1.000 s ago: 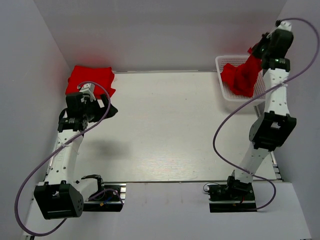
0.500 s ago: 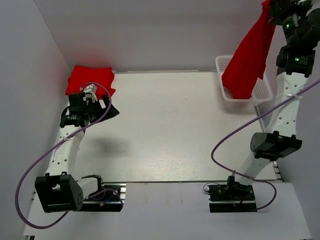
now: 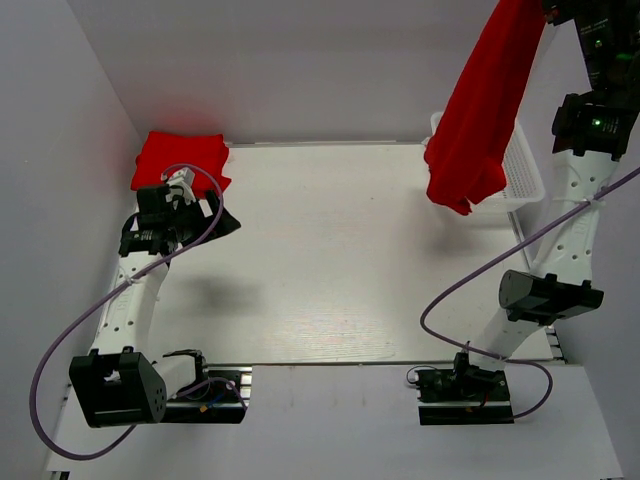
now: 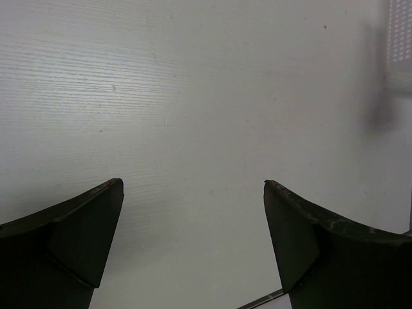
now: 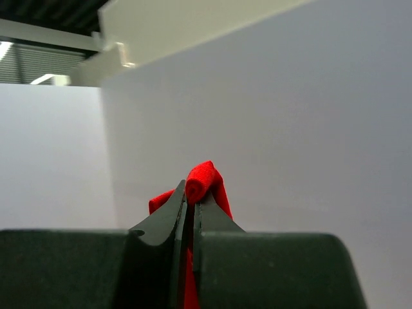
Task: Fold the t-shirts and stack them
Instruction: Move the tshirt to the center of the board
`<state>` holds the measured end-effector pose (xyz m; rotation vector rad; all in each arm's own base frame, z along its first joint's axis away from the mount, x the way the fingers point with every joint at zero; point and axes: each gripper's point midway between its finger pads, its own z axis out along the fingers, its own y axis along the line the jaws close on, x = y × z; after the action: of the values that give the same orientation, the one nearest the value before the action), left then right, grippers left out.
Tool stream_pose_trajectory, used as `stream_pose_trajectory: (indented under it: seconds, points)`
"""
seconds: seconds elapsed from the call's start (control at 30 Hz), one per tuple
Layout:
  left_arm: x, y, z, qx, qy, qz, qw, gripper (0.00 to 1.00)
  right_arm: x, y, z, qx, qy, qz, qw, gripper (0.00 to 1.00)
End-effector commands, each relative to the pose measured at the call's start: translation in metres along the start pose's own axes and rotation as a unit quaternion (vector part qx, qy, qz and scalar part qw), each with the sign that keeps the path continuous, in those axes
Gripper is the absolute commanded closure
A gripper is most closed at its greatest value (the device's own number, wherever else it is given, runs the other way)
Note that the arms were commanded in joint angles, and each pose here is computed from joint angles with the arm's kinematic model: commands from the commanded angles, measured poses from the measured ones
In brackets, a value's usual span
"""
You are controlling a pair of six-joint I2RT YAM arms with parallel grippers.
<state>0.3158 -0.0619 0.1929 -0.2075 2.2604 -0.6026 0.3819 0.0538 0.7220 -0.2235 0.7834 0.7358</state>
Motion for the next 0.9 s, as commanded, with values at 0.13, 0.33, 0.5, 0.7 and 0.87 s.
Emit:
stream_pose_trajectory:
  seconds: [0.13,0.33,0.5,0.7,0.87]
  points:
    - [-0.019,-0.018,-0.019,0.022,-0.036,0.022,0.999,0.00,-0.048,0.111,-0.003,-0.141,-0.058,0.027,0.988,1.00]
    - [-0.023,-0.020,-0.026,0.020,-0.045,0.025,0.998,0.00,0.016,0.128,0.016,-0.194,-0.004,0.114,0.974,1.00]
    - [-0.023,-0.020,-0.026,0.020,-0.045,0.025,0.998,0.00,0.098,0.178,0.024,-0.259,0.069,0.134,0.954,1.00]
    - [-0.020,-0.012,-0.024,0.003,-0.043,0.021,0.999,0.00,0.187,0.203,-0.001,-0.283,0.161,0.158,0.932,1.00]
    - [-0.021,-0.003,-0.024,-0.023,-0.047,0.018,0.998,0.00,0.269,0.218,-0.060,-0.310,0.274,0.180,0.892,1.00]
